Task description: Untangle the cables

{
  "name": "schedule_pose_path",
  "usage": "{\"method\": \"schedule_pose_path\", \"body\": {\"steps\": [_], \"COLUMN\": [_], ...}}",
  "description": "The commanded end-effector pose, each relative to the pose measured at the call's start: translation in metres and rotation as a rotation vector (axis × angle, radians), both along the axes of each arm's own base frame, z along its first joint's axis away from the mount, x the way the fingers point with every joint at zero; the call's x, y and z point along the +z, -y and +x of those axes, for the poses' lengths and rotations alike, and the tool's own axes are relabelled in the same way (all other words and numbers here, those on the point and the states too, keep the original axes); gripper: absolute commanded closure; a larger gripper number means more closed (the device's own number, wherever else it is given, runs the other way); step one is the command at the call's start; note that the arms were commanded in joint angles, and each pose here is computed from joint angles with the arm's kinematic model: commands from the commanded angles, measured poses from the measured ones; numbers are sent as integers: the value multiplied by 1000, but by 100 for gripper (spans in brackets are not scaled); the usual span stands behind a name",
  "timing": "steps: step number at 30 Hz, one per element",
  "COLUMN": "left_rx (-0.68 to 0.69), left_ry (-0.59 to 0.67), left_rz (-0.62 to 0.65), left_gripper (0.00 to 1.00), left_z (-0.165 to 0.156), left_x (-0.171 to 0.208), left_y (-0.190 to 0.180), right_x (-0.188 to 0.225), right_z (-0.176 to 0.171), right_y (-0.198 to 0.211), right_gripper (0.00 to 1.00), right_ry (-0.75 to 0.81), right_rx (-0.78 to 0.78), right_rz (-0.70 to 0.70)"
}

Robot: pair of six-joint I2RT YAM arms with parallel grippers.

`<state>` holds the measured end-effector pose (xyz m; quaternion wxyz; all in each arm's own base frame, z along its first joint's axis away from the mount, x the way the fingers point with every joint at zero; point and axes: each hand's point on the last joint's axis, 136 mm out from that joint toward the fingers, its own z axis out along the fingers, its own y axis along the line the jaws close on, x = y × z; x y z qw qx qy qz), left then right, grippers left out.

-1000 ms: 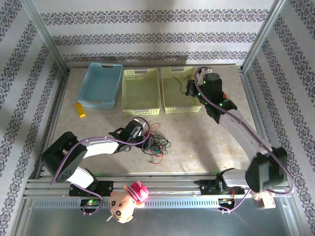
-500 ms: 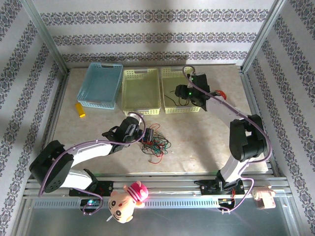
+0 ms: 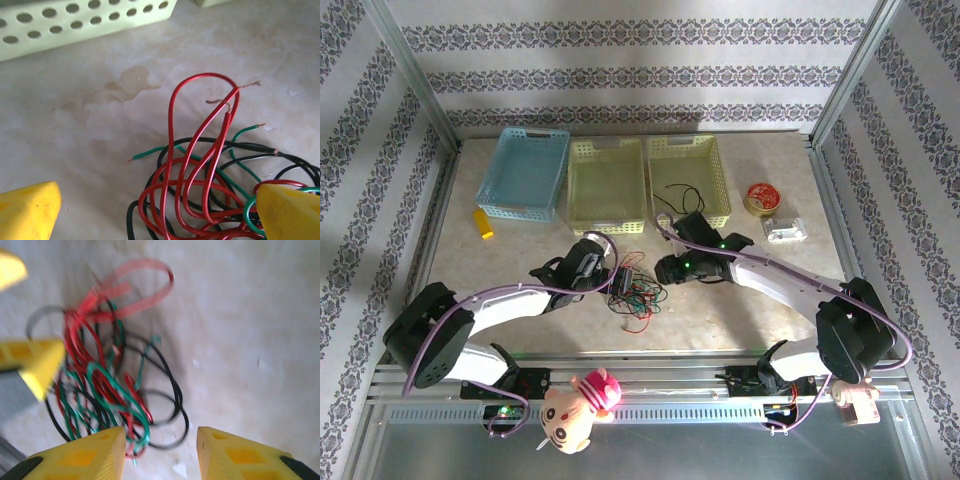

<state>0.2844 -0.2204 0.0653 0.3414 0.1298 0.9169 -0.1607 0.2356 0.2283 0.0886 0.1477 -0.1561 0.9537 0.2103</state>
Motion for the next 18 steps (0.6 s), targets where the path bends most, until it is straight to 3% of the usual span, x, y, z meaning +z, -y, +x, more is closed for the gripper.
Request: {"method": "schedule_pose_path", "body": {"steps": [1, 8, 18], "left_rx": [6, 32, 41], "left_ry": [-17, -25, -41], "left_rz": [67, 115, 133], "left_gripper": [1, 2, 2], "left_z": [5, 6, 1], "left_x": [-5, -10, -18], "left_y": [-4, -10, -12], "right_x": [-20, -47, -57], "right_z": [-26, -38, -27], "right_y": [10, -7, -8], "right_gripper": [59, 59, 59], "right_ry": [-112, -227, -205], "right_rx": [24, 80, 96], "right_rz": [-56, -91, -192]}}
